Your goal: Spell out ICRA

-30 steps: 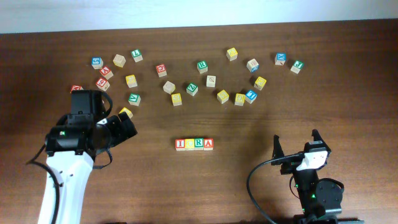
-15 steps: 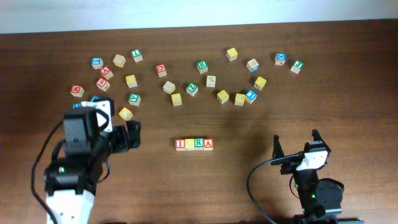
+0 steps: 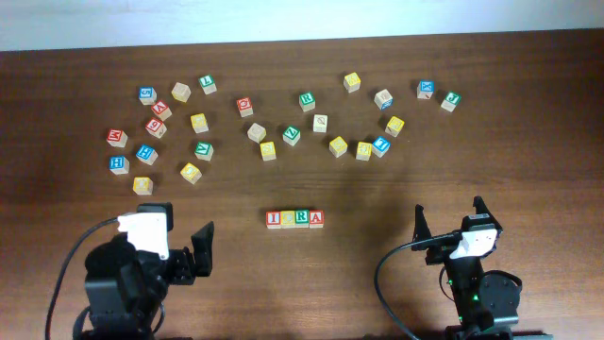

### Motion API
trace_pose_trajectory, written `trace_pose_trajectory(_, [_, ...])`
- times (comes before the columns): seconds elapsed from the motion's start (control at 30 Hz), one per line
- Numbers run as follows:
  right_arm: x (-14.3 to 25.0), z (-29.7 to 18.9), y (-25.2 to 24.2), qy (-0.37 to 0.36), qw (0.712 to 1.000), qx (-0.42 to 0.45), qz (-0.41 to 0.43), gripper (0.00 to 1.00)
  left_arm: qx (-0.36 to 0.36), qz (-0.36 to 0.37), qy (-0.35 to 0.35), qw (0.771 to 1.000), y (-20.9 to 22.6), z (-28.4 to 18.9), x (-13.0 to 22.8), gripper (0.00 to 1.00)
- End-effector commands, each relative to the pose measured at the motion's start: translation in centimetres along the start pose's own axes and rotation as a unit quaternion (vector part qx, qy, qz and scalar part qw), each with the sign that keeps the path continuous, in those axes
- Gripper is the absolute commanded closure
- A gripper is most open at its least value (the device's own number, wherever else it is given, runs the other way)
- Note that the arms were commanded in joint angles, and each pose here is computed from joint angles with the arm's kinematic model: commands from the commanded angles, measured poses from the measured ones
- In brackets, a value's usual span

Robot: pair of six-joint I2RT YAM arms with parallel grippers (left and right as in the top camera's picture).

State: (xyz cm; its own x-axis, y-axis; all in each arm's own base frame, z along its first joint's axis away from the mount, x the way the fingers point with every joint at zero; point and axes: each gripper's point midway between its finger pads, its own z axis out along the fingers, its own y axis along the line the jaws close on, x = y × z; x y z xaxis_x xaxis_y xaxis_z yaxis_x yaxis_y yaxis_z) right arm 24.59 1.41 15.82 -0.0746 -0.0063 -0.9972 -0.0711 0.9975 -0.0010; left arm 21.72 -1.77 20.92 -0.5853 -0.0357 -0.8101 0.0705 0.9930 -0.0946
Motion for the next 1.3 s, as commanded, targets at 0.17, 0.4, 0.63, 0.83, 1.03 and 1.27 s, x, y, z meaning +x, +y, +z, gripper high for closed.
trace_pose_trajectory(0.17, [0.1, 0.0, -0.1, -0.001, 1.0, 0.0, -0.001, 0.02, 0.007, 0.048, -0.119, 0.992, -0.6, -3.1, 0.3, 0.01])
trace_pose_trajectory(0.4, [0.1, 0.0, -0.1, -0.001, 1.0, 0.0, -0.001, 0.02, 0.03, 0.064, -0.157, 0.985, -1.2, -1.2, 0.4, 0.01])
trace_pose_trajectory(0.63, [0.1, 0.0, -0.1, -0.001, 1.0, 0.0, -0.001, 0.02, 0.021, 0.104, -0.256, 0.961, -1.3, -1.1, -1.6, 0.01])
trace_pose_trajectory(0.83, [0.1, 0.0, -0.1, -0.001, 1.0, 0.0, -0.001, 0.02, 0.019, 0.108, -0.314, 0.943, -1.1, 0.0, -2.0, 0.01])
trace_pose_trajectory(1.03, [0.1, 0.0, -0.1, -0.001, 1.0, 0.0, -0.001, 0.02, 0.008, 0.072, -0.366, 0.928, 0.0, 2.2, -1.4, 0.01])
trace_pose_trajectory(1.27, [0.1, 0.0, -0.1, -0.001, 1.0, 0.0, -0.001, 0.02, -0.051, 0.021, -0.303, 0.951, 2.7, 4.2, 1.1, 0.01])
